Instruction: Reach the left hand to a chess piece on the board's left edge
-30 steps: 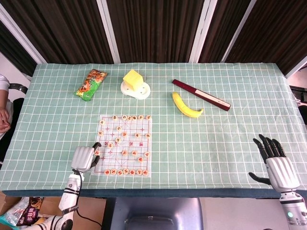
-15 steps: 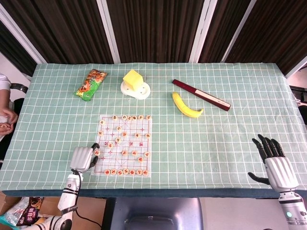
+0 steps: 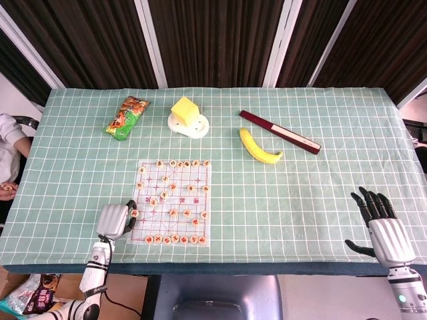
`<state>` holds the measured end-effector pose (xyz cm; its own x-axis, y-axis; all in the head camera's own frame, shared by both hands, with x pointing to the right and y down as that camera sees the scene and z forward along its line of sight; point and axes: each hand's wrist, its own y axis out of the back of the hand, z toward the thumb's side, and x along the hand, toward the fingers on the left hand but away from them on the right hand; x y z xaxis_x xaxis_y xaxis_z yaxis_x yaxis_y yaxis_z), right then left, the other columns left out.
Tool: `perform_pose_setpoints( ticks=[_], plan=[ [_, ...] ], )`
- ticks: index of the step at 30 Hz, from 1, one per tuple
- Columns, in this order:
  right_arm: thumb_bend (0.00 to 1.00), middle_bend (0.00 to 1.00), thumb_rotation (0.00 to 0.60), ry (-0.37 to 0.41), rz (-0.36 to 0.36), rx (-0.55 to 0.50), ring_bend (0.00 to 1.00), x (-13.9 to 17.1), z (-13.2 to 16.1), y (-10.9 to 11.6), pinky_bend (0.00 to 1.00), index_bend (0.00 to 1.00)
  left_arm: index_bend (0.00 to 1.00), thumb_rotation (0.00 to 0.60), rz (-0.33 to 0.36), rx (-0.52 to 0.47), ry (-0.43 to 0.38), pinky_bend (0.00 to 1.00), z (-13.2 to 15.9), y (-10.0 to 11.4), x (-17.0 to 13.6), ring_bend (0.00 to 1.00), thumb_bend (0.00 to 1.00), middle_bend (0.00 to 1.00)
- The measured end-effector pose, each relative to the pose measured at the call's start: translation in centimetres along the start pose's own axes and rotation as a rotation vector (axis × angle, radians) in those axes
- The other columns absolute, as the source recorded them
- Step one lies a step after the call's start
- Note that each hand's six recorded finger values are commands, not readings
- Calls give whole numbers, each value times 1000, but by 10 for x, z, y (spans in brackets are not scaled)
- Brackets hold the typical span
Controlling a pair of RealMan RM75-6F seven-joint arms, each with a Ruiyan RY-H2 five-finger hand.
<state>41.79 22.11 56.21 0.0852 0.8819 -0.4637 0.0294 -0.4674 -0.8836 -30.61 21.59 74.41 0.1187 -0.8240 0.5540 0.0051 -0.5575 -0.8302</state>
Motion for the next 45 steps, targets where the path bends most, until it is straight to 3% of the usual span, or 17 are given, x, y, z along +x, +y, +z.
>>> perform_pose_setpoints(
  ticks=[17, 34, 41, 45],
  plan=[
    [218, 0, 600, 0, 3, 2, 0, 0, 1, -1, 0, 0, 532, 599, 51, -40, 14, 1000, 2, 26, 19, 1000, 333, 1000],
    [217, 0, 600, -3, 2, 5, 0, 1, 0, -1, 0, 0, 450, 600, 30, -14, 34, 1000, 2, 13, 31, 1000, 333, 1000],
    [217, 0, 600, -6, 0, 2, 0, 1, -1, 0, 0, 0, 266, 600, 26, -23, 27, 1000, 5, 13, 32, 1000, 334, 1000],
    [217, 0, 600, -6, -1, 0, 0, 1, -1, 0, 0, 0, 217, 600, 41, -39, 23, 1000, 6, 18, 31, 1000, 334, 1000]
  ],
)
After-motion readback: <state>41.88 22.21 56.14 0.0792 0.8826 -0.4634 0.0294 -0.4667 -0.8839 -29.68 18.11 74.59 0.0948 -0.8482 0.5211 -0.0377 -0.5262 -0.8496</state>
